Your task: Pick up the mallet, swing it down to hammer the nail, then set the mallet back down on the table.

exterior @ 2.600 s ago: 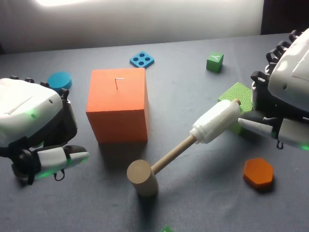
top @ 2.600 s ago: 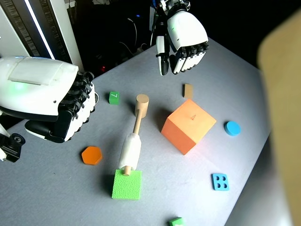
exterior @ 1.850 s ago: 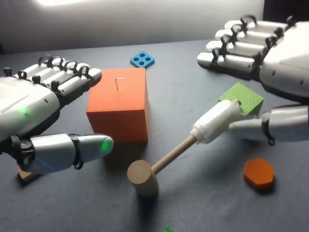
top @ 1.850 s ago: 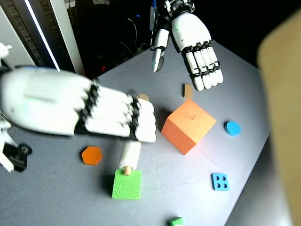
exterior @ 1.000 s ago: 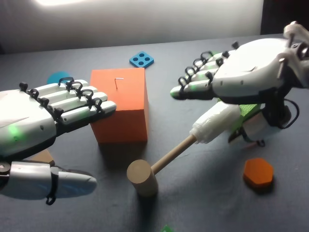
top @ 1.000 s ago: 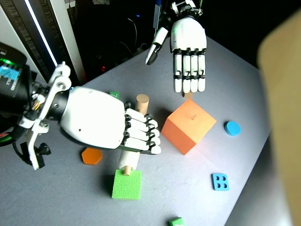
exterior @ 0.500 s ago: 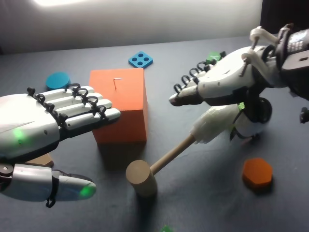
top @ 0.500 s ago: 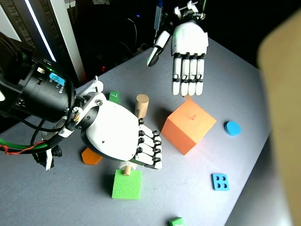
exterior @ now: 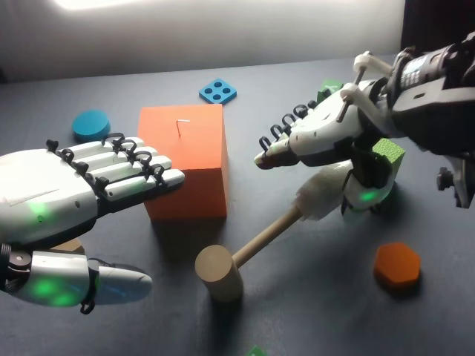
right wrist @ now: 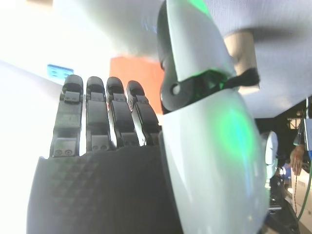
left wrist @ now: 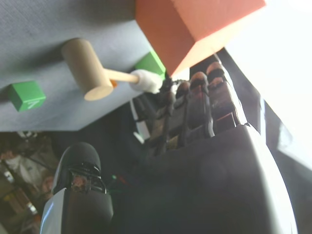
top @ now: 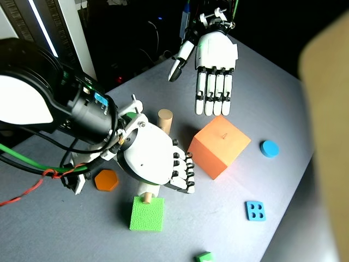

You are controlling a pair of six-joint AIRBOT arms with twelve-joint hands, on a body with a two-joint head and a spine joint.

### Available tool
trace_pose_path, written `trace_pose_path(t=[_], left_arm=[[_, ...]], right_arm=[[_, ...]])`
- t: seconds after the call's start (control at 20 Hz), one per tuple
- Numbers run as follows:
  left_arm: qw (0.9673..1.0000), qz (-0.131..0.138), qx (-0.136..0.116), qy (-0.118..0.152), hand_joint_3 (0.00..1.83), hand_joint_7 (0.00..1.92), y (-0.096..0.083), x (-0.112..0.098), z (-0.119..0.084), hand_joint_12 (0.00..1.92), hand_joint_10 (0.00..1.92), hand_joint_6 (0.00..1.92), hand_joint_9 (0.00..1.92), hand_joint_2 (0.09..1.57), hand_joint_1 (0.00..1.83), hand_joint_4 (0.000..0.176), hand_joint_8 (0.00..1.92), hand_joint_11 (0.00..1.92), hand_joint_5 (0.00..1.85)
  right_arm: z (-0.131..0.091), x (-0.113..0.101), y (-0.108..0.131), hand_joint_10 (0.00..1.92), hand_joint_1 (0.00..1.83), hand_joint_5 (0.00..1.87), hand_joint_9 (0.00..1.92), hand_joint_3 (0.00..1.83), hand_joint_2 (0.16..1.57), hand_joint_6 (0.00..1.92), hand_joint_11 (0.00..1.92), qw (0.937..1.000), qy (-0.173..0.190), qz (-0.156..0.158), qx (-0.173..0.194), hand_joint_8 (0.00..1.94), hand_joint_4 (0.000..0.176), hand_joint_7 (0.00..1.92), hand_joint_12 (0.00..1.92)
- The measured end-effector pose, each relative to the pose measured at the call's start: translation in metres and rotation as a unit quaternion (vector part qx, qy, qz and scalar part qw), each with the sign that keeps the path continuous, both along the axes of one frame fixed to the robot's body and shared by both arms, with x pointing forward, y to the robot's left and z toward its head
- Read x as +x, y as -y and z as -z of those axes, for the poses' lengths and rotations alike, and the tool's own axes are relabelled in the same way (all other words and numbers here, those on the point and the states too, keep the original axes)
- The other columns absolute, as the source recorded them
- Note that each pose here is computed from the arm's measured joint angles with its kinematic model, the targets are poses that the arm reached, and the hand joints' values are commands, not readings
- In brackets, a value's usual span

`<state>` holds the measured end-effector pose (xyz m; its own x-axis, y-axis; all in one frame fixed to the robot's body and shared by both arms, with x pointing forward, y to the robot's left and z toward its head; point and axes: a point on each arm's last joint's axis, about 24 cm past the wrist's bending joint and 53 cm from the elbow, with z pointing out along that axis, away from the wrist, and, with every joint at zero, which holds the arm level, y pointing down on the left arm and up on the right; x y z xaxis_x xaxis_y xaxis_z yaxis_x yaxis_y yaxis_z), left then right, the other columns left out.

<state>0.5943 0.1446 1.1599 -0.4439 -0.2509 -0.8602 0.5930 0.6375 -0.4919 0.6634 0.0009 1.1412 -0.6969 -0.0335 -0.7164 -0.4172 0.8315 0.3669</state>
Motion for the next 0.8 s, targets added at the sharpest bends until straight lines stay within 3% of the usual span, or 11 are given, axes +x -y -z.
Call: trace_pose_path(t=[0.4, 0.8], left_arm=[[0.9999, -0.007, 0.011, -0.002, 0.0, 0.0, -0.004, 0.007, 0.007, 0.0, 0.0, 0.0, 0.0, 1.17, 0.0, 0.0, 0.0, 0.0, 0.0], [0.9999, -0.011, 0.01, 0.002, 0.0, 0.0, -0.005, 0.016, 0.008, 0.0, 0.0, 0.0, 0.0, 1.18, 0.0, 0.0, 0.0, 0.0, 0.0]], right_arm=[[0.022, 0.009, -0.013, 0.0, 1.28, 0.0, 0.0, 0.0, 0.96, 0.0, 0.0, 0.9998, -0.019, 0.008, -0.002, 0.0, 0.0, 0.0, 0.0], [0.044, 0.014, -0.01, 0.0, 1.27, 0.0, 0.0, 0.0, 0.95, 0.0, 0.0, 0.9995, -0.025, 0.01, -0.017, 0.0, 0.0, 0.0, 0.0]])
